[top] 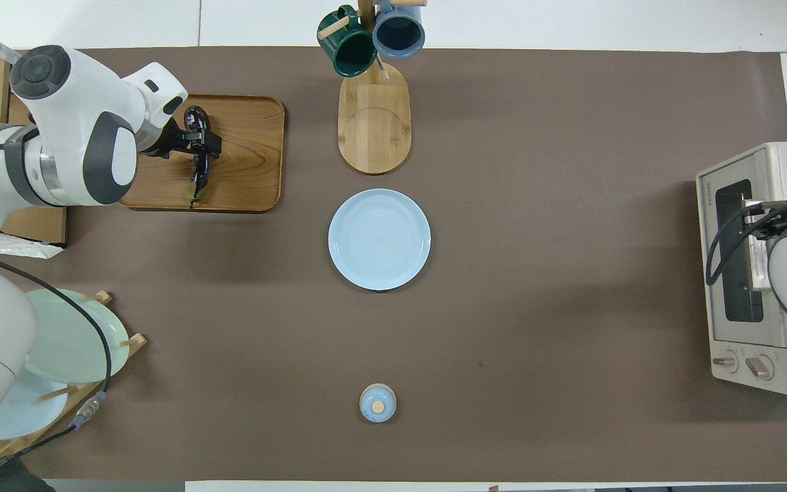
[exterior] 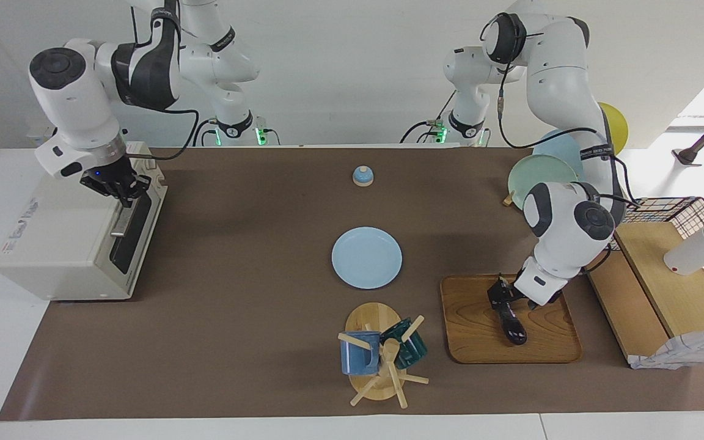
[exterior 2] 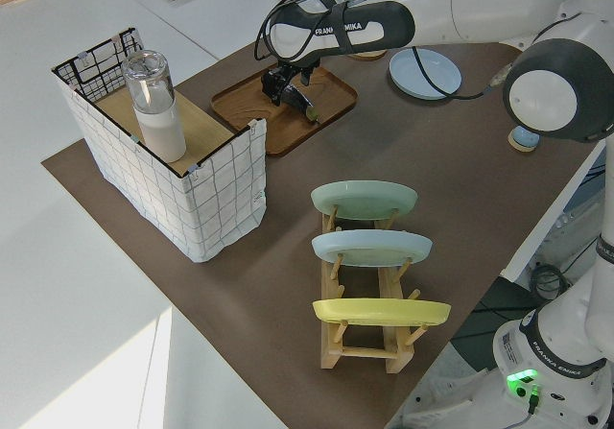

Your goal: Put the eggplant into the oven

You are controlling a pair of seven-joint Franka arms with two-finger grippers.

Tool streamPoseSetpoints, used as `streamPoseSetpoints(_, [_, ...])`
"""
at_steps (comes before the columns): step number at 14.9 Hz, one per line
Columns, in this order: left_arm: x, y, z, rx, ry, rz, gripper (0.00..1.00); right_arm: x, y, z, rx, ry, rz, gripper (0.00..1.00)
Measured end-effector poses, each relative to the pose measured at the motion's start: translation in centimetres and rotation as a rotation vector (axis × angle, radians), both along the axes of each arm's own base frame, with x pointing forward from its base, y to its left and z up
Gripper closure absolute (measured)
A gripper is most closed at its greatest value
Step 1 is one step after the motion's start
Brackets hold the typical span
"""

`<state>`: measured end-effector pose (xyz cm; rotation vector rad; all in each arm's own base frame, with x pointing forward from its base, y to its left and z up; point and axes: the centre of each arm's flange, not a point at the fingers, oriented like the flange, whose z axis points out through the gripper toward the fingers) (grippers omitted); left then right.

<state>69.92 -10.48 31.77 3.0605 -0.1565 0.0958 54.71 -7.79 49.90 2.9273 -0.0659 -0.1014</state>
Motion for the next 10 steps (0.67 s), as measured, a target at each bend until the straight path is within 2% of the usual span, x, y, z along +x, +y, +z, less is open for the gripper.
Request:
streamPoseSetpoints(7, [-0.7,-0.1,-1.5,0.004,0.009,-0.025,0.03,-0.1,-1.1,-3.0,-0.003,0.000,-0.021,0.99])
streamPoseSetpoints(8, [-0.8,-0.1,-1.6,0.005,0.010,-0.027,0.09,-0.1,-1.0,-3.2,-0.002,-0.003,-0.018,0.99])
streamPoseSetpoints(9, [-0.8,-0.2,-1.6,0.004,0.010,-0.028,0.09,-0.2,-0.7,-3.2,-0.002,-0.005,-0.012,0.99])
streamPoseSetpoints(10, [-0.8,-0.3,-1.6,0.003,0.010,-0.030,0.15,-0.1,-0.3,-3.4,-0.001,-0.006,-0.003,0.99])
